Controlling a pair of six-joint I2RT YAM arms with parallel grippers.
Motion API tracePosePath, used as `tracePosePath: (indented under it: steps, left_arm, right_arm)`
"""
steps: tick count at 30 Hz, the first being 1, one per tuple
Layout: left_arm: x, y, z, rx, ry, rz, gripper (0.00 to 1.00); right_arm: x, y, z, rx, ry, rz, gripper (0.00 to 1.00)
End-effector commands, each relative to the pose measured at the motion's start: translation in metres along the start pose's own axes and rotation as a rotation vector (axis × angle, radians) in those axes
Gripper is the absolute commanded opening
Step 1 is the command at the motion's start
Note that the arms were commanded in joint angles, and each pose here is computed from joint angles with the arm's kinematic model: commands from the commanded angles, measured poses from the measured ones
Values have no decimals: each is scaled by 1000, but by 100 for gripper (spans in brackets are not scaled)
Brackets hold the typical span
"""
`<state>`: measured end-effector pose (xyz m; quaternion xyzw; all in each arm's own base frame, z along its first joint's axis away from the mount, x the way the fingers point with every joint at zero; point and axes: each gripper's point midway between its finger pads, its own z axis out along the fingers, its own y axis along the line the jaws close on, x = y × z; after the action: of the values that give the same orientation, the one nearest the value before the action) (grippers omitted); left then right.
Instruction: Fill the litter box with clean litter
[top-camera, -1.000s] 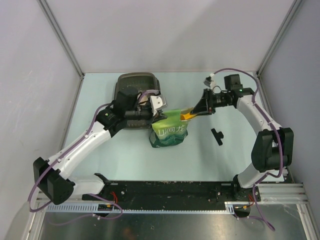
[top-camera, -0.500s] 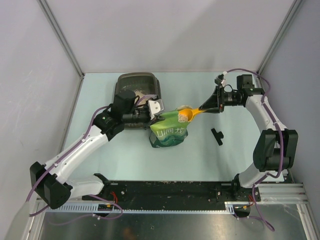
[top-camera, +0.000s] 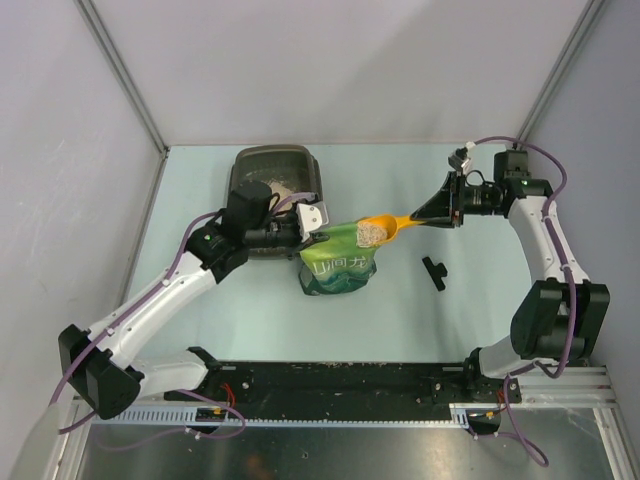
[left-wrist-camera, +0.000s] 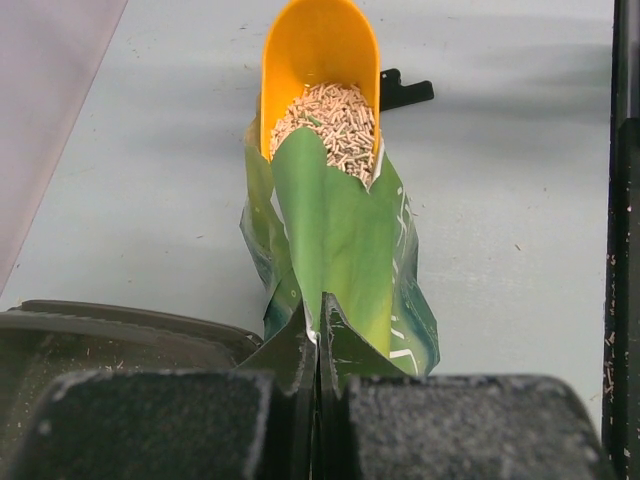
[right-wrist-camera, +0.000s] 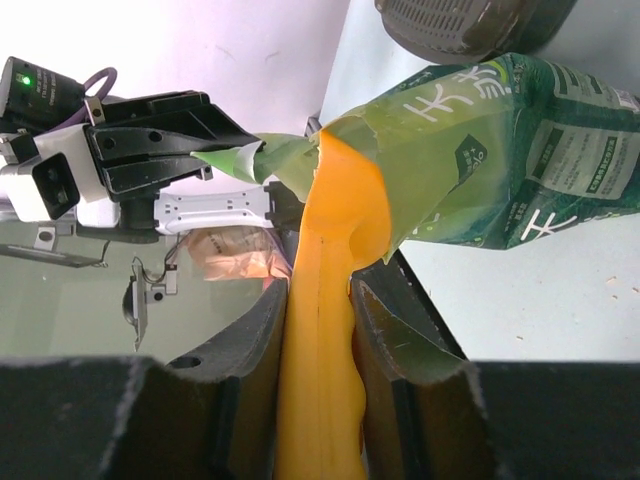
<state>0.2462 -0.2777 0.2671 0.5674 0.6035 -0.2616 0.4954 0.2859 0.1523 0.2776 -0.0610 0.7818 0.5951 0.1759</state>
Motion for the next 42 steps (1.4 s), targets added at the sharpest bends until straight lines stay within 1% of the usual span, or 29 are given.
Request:
tracePosePath:
  steps: [1,8,14,20,31,42]
  left_arm:
    - [-8,7,-11,-46,-2,42,0]
    - [-8,11,-13,-66,3,53,0]
    - [-7,13,-15,-78,9,55,0]
    - [-3,16,-15,-88,19,53,0]
    - [1,21,-17,-105,30,45,0]
    - [1,24,-17,-104,30,46,0]
  right_arm:
    - [16,1,-6,-7,19,10,0]
    - [1,-12,-16,-48,-21,65,0]
    - [1,-13,-15,-77,-13,111,0]
    - [-1,-9,-16,-112,-12,121,0]
    - [-7,-7,-16,-115,-22,121,0]
    - [-15,-15,-12,-138,-11,167,0]
